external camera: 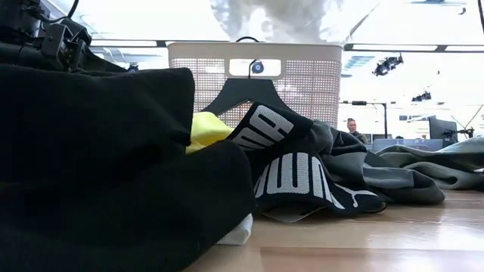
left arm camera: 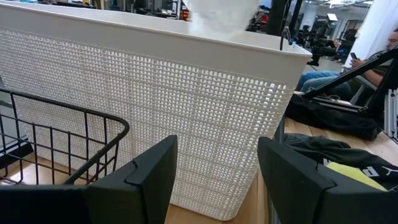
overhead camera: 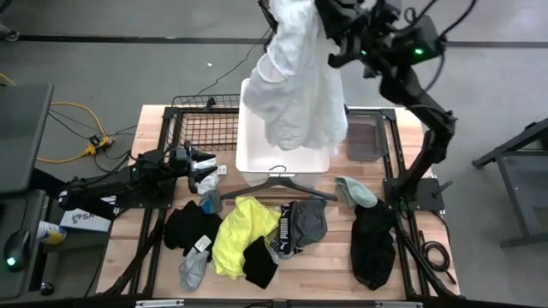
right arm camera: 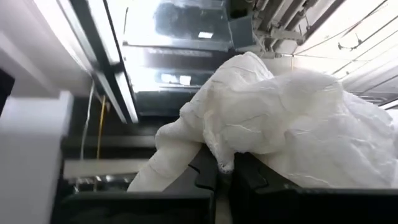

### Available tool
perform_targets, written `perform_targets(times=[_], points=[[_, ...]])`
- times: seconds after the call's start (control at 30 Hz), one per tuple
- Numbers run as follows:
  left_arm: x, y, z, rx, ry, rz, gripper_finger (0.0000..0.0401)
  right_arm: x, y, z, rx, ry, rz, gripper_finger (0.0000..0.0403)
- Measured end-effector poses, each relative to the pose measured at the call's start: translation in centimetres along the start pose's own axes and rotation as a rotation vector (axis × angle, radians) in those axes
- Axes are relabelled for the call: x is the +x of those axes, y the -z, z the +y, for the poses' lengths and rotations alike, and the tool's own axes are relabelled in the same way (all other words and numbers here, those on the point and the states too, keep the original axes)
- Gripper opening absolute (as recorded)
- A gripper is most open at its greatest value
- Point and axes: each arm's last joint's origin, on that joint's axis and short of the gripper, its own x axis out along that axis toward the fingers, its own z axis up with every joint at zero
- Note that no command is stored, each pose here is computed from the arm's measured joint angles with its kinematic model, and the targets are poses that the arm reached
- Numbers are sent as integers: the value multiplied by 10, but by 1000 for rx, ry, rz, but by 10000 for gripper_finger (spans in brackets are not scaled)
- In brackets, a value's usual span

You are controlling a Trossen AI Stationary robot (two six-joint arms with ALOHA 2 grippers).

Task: Pick & Place Cloths
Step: Put the white dress into the white bin

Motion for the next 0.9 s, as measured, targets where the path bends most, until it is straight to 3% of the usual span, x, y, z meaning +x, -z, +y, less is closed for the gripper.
perform_targets(times=[0.13,0.27,0.43,0.9], points=[[0,0,0,0,0,0,218,8,24,-23,74,-25,18,5],[0,0,0,0,0,0,218,10,55,-42,119,-11,162,5],[0,0,0,0,0,0,218,7,88,-61,140,87,365,5],[0,0,0,0,0,0,218,-33,124,-77,6,448,915,5]])
